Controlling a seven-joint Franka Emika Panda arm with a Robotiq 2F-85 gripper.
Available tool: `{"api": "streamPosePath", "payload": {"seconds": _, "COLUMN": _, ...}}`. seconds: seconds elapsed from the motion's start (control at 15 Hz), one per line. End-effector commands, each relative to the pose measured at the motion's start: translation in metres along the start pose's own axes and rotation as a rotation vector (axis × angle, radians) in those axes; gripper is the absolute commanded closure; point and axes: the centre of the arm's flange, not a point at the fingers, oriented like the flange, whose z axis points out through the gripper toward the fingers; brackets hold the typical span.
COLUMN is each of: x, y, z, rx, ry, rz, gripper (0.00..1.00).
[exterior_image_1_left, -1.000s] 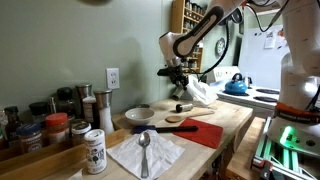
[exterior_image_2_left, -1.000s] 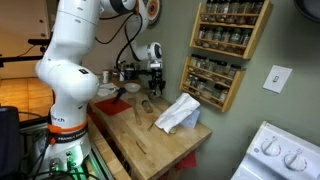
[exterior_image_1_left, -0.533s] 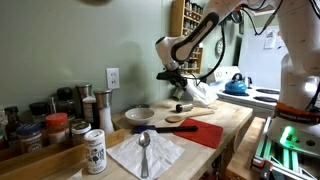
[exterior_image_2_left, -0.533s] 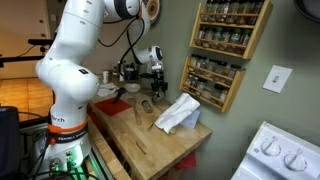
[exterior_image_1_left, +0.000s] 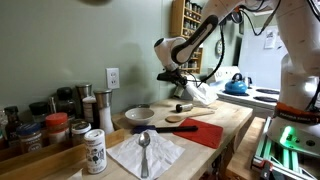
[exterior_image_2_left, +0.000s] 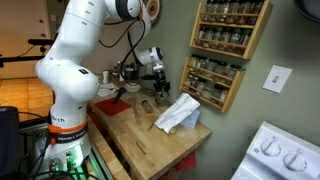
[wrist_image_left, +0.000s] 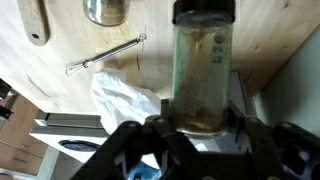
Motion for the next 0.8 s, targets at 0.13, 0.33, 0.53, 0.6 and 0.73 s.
{"api": "streamPosePath", "payload": {"seconds": 0.13, "x": -0.002, "y": -0.001, "z": 0.001, "rx": 0.015, "ry": 0.009, "rz": -0.031, "gripper": 0.47}}
{"api": "streamPosePath", "payload": {"seconds": 0.33, "x": -0.0002, "y": -0.0033, "z": 0.0018, "rx": 0.023, "ry": -0.004, "rz": -0.052, "gripper": 0.47}}
{"api": "streamPosePath", "payload": {"seconds": 0.53, "x": 0.0001, "y": -0.0034, "z": 0.0021, "rx": 0.023, "ry": -0.005, "rz": -0.053, "gripper": 0.47}}
{"api": "streamPosePath", "payload": {"seconds": 0.6, "x": -0.0001, "y": -0.0033, "z": 0.002, "rx": 0.023, "ry": -0.005, "rz": -0.054, "gripper": 0.47}}
{"api": "streamPosePath", "payload": {"seconds": 0.73, "x": -0.0035, "y": -0.0029, "z": 0.0034, "rx": 0.049, "ry": 0.013, "rz": -0.07, "gripper": 0.72}}
